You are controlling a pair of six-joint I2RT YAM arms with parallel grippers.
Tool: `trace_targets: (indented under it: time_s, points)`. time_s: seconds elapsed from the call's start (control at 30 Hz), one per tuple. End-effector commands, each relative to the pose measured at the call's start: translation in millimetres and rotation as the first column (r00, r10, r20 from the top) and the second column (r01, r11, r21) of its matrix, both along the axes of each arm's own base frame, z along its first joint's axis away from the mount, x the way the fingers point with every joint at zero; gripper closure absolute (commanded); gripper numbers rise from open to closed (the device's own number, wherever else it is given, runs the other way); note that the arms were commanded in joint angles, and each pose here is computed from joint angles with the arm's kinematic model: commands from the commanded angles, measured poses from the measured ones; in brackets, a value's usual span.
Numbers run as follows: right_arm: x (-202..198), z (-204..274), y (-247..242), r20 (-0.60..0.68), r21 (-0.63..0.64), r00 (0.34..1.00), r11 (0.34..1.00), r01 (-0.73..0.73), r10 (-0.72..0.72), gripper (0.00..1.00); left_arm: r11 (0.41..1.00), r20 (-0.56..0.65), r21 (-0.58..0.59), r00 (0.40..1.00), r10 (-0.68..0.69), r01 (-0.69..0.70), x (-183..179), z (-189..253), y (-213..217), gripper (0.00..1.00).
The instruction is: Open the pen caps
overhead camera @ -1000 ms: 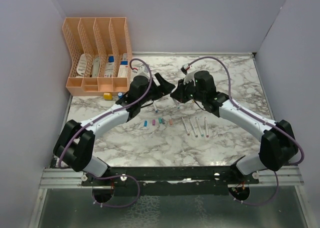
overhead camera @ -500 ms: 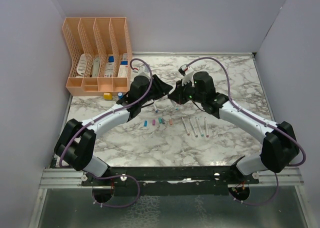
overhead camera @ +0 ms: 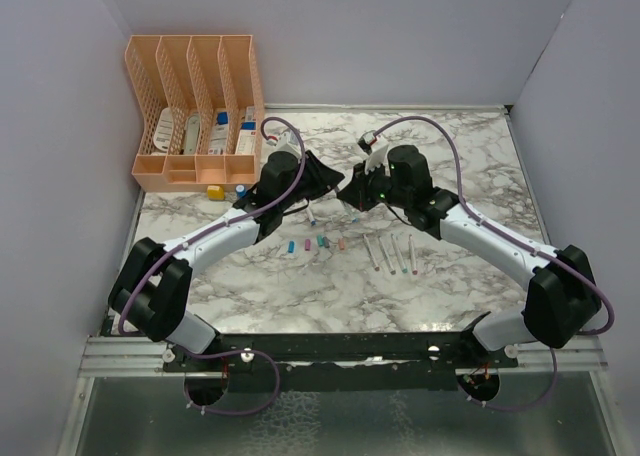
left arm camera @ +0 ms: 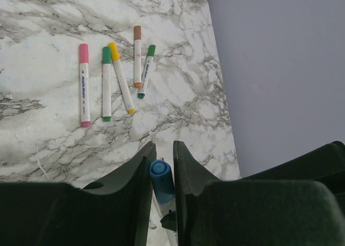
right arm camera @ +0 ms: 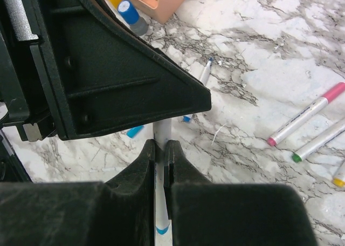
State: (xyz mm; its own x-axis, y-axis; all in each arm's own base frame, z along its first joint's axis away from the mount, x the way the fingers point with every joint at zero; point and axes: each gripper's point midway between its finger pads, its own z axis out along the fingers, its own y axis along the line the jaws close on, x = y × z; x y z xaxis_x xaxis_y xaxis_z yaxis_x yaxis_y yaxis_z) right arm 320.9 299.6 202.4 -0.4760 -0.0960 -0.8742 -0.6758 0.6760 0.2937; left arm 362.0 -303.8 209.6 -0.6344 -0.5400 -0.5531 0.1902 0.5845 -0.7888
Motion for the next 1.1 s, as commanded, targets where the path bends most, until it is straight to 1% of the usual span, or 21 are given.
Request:
trace_targets:
  time_s: [0.0, 0.03, 0.07, 0.1, 0.13, 0.17, 0.2, 0.27, 0.33, 0.37, 0.4, 0.53, 0.73, 0.97, 1.03, 1.07]
  points:
    - [-5, 15, 2, 0.045, 0.021, 0.999, 0.999, -0.03, 0.029, 0.99, 0.999, 0.053, -0.034, 0.999, -0.008, 0.009, 3, 21, -6, 0.79]
    - [-5, 14, 2, 0.046, 0.02, 0.999, 0.999, -0.031, 0.03, 0.99, 0.999, 0.055, -0.036, 0.998, -0.007, 0.009, 3, 22, -6, 0.81]
    - [-5, 14, 2, 0.045, 0.019, 0.999, 0.999, -0.03, 0.03, 0.99, 0.999, 0.053, -0.035, 0.999, -0.007, 0.009, 3, 22, -6, 0.86]
    - [-5, 14, 2, 0.045, 0.018, 0.999, 0.999, -0.031, 0.03, 0.99, 0.999, 0.053, -0.036, 0.999, -0.008, 0.01, 4, 22, -6, 0.95]
    - [-5, 13, 2, 0.043, 0.017, 0.999, 0.999, -0.029, 0.029, 0.99, 0.999, 0.051, -0.034, 0.999, -0.012, 0.013, 3, 21, -7, 1.0]
    - [-5, 13, 2, 0.043, 0.015, 0.999, 1.0, -0.026, 0.025, 0.98, 0.999, 0.05, -0.034, 0.999, -0.015, 0.017, 3, 20, -7, 1.0]
    - [-4, 13, 1, 0.04, 0.012, 0.999, 1.0, -0.022, 0.022, 0.91, 0.999, 0.048, -0.033, 0.999, -0.019, 0.021, 3, 20, -8, 1.0]
    - [-3, 12, 1, 0.034, 0.005, 0.999, 1.0, -0.021, 0.021, 0.67, 0.999, 0.044, -0.032, 0.999, -0.026, 0.027, 2, 18, -9, 1.0]
    - [-2, 11, 2, 0.029, -0.001, 0.999, 1.0, -0.021, 0.021, 0.56, 0.999, 0.041, -0.034, 0.999, -0.029, 0.031, 2, 17, -9, 1.0]
    - [-2, 9, 2, 0.026, -0.005, 0.999, 1.0, -0.021, 0.021, 0.52, 0.999, 0.042, -0.034, 0.999, -0.03, 0.031, 2, 17, -9, 1.0]
    - [-1, 8, 2, 0.023, -0.008, 1.0, 1.0, -0.02, 0.02, 0.51, 0.999, 0.041, -0.035, 0.999, -0.032, 0.033, 1, 18, -10, 1.0]
    - [1, 6, 4, 0.018, -0.01, 1.0, 1.0, -0.018, 0.018, 0.5, 0.999, 0.049, -0.039, 0.998, -0.036, 0.038, 0, 22, -11, 1.0]
    - [4, 2, 8, 0.008, -0.011, 1.0, 1.0, -0.028, 0.028, 0.56, 0.998, 0.052, -0.042, 0.998, -0.044, 0.047, -2, 23, -15, 1.0]
    - [6, -1, 11, -0.001, -0.011, 0.999, 0.999, -0.034, 0.034, 0.72, 0.998, 0.053, -0.045, 0.997, -0.051, 0.053, -3, 24, -18, 1.0]
    - [6, -3, 11, -0.003, -0.012, 0.999, 0.999, -0.032, 0.032, 0.79, 0.997, 0.056, -0.046, 0.997, -0.053, 0.055, -2, 25, -20, 1.0]
    - [7, -3, 11, -0.002, -0.013, 1.0, 0.999, -0.031, 0.03, 0.87, 0.997, 0.057, -0.045, 0.997, -0.053, 0.056, -2, 25, -20, 1.0]
